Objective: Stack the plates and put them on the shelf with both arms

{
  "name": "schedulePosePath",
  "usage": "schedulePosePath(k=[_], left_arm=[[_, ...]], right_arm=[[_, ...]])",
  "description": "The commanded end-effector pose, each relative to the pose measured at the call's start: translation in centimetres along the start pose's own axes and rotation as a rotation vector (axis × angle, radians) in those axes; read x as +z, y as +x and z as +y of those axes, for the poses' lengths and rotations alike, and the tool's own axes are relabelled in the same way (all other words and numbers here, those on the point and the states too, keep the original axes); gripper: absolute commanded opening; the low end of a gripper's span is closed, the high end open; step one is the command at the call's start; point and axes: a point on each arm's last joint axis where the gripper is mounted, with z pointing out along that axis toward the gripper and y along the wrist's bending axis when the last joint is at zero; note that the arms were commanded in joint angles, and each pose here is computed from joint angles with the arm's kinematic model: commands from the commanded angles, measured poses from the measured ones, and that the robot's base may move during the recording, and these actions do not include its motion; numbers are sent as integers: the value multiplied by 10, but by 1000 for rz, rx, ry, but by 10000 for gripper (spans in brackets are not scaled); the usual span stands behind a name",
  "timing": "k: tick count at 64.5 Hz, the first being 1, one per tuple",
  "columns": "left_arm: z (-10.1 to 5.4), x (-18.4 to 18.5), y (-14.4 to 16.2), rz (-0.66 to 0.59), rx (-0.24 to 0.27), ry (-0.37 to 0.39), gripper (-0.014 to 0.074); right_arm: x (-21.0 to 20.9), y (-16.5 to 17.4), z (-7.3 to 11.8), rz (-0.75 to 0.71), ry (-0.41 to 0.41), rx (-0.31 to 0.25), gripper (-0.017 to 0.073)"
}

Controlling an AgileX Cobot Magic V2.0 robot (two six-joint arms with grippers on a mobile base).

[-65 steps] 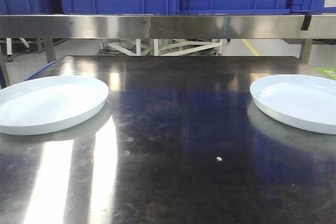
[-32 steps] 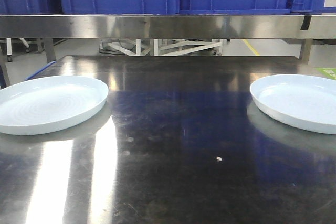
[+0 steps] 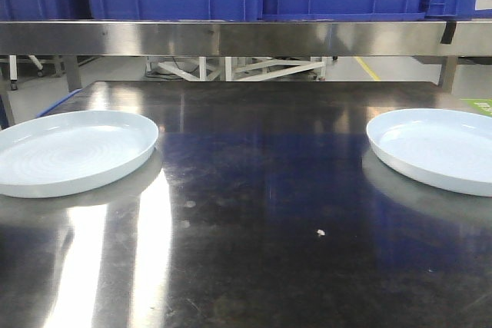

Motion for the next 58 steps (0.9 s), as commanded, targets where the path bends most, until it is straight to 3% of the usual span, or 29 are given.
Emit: schedulePosePath(k=[1,9,15,33,58], left_arm=[[5,-9,-19,-53,-28,1,179],[10,-4,-36,-47,-36,-1,360],[8,0,-47,-44,-52,20,417],[9,27,-69,101,-57,51,414],[10,42,-70,139,-36,29,318]], right_arm=[[-2,-9,0,-109,0,-15,48],[-2,-9,0,-109,0,-15,48],[-2,-9,0,-109,0,-15,48],[-2,-9,0,-109,0,-15,48],[-2,-9,0,-109,0,-15,48]])
